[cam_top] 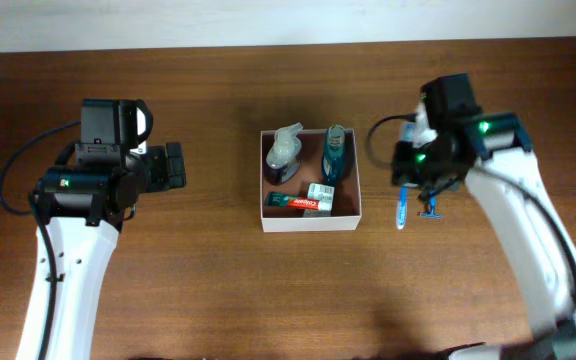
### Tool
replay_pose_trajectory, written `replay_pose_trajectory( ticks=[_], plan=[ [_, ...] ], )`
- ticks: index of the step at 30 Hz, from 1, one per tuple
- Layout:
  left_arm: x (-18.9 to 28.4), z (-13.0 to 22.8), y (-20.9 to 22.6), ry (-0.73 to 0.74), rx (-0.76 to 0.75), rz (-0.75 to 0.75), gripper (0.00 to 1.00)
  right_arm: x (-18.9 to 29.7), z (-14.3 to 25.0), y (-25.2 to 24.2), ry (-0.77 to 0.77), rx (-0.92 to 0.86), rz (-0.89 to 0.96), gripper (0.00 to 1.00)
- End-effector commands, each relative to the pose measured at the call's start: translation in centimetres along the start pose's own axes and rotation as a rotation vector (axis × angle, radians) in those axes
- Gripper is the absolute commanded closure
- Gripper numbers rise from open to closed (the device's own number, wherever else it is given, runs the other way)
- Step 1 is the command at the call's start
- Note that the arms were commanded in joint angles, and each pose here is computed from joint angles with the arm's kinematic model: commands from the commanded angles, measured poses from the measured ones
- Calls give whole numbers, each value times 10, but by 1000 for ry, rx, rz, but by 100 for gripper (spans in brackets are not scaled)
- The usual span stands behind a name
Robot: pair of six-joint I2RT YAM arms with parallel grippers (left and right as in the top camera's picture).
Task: Pack container
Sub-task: 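Place the toothbrush into the box and release, then grasp the blue razor with the right gripper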
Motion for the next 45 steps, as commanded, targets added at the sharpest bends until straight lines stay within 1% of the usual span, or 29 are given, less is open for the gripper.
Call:
replay_pose_trajectory(
  ticks=[1, 5, 8, 11, 16, 18, 20, 23, 24, 25, 26, 27, 28, 29, 30, 31, 32, 33, 35, 36, 37, 38, 40, 41, 43, 44, 45],
  plan=[
    [6, -3, 1, -18, 14, 5, 1, 9, 18, 43, -1, 382, -53, 96],
    [6, -3, 1, -18, 14, 5, 1, 2, 34, 91, -14, 844, -110, 96],
    [6, -3, 1, -18, 15, 4, 1, -6, 35, 109, -38, 1077, -128, 96],
    [6, -3, 1, -18, 15, 4, 0, -19, 30, 116, -52, 1226, -130, 96],
    [6, -3, 1, -18, 15, 4, 1, -43, 13, 115, -59, 1326, -78, 96],
    [6, -3, 1, -18, 15, 4, 1, -56, 10, 114, -35, 1388, -74, 96],
    [6, -3, 1, -18, 15, 4, 1, -65, 10, 112, -11, 1395, -64, 88],
    [6, -3, 1, -18, 15, 4, 1, -76, 9, 110, 27, 1394, -47, 64],
    [6, -3, 1, -18, 14, 5, 0, -77, 9, 110, 28, 1393, -44, 59],
    [6, -3, 1, -18, 15, 4, 1, -75, 8, 111, 15, 1378, -41, 32],
    [6, -3, 1, -18, 15, 5, 1, -72, 5, 112, -5, 1337, -38, 1],
    [6, -3, 1, -18, 15, 5, 1, -69, 3, 113, -19, 1293, -35, 1],
    [6, -3, 1, -18, 15, 4, 1, -64, -1, 113, -37, 1207, -25, 1],
    [6, -3, 1, -18, 15, 5, 1, -53, -7, 110, -60, 1047, -8, 2],
    [6, -3, 1, -18, 15, 4, 1, -49, -9, 109, -67, 995, -4, 1],
    [6, -3, 1, -18, 15, 4, 1, -37, -14, 102, -86, 857, -1, 1],
    [6, -3, 1, -18, 15, 4, 0, -24, -19, 92, -109, 729, 3, 1],
    [6, -3, 1, -18, 15, 4, 1, -18, -22, 87, -125, 661, 5, 1],
    [6, -3, 1, -18, 15, 4, 1, 0, -30, 66, -174, 465, 7, 1],
    [6, -3, 1, -18, 15, 4, 1, 11, -35, 50, -203, 329, 1, 1],
    [6, -3, 1, -18, 15, 4, 0, 15, -38, 43, -214, 259, -8, 1],
    [6, -3, 1, -18, 15, 4, 0, 22, -41, 25, -227, 148, -9, 1],
    [6, -3, 1, -18, 14, 5, 1, 23, -44, -18, -203, 30, 45, 1],
    [6, -3, 1, -18, 15, 5, 0, 20, -43, -35, -178, -25, 67, 7],
    [6, -3, 1, -18, 14, 5, 1, 8, -38, -65, -122, -161, 99, 8],
    [6, -3, 1, -18, 15, 5, 1, 3, -36, -74, -105, -198, 109, 8],
    [6, -3, 1, -18, 15, 4, 1, -10, -32, -90, -66, -263, 126, 9]
  ],
)
Point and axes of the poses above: each gripper's point midway between its finger pads, its own x axis back along the fingers, its own y axis along the line the jaws close on, z = x × y, the point moved 6 cm from there along x, back along the fingers, and after that the axes turned 2 degrees about x, right-handed, at the moved point
